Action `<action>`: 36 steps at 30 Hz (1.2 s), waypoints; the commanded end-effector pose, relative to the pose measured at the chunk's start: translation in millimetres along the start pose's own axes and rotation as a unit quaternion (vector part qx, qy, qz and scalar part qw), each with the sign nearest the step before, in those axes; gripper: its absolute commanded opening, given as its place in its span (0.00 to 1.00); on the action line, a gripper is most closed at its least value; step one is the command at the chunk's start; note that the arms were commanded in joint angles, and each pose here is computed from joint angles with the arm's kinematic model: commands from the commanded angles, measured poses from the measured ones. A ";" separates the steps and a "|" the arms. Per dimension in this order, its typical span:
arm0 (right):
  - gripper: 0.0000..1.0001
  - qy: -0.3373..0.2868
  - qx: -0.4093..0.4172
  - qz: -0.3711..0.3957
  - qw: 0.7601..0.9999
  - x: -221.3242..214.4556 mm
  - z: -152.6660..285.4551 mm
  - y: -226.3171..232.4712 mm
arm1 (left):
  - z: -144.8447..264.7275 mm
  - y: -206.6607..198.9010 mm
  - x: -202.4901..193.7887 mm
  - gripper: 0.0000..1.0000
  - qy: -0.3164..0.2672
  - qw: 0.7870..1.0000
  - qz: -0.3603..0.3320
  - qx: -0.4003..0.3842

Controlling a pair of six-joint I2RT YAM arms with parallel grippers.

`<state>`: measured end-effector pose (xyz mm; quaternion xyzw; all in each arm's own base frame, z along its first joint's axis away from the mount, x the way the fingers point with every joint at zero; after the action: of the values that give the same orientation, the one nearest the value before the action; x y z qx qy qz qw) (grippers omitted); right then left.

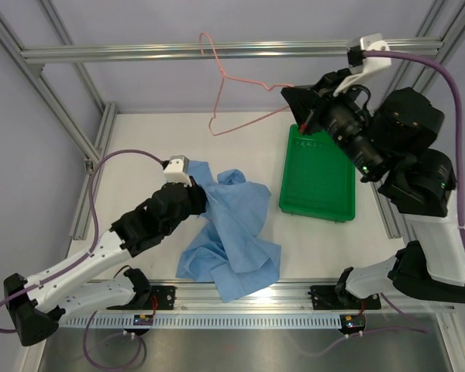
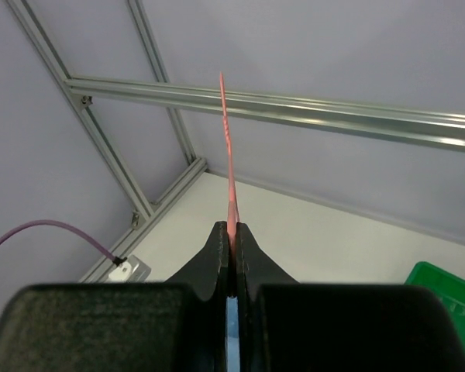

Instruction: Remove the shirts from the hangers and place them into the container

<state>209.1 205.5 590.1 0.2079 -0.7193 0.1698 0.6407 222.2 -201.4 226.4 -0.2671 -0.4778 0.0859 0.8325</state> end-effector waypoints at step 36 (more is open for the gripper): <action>0.00 -0.050 -0.084 0.136 0.986 -58.9 -156.8 92.8 | 58.5 11.4 29.0 0.00 -0.050 0.998 0.015 -0.027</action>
<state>296.3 380.3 556.3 0.1094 -0.7736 0.2205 0.5839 187.5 -164.3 259.8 -0.2943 -0.5012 0.0847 0.8093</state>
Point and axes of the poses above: each gripper's point midway between its finger pads, its own z axis back along the fingers, its own y axis along the line the jaws close on, x = y × z, the point moved 2 cm from there along z, back along the fingers, and after that the axes turned 10 degrees about z, right-handed, at the moved point
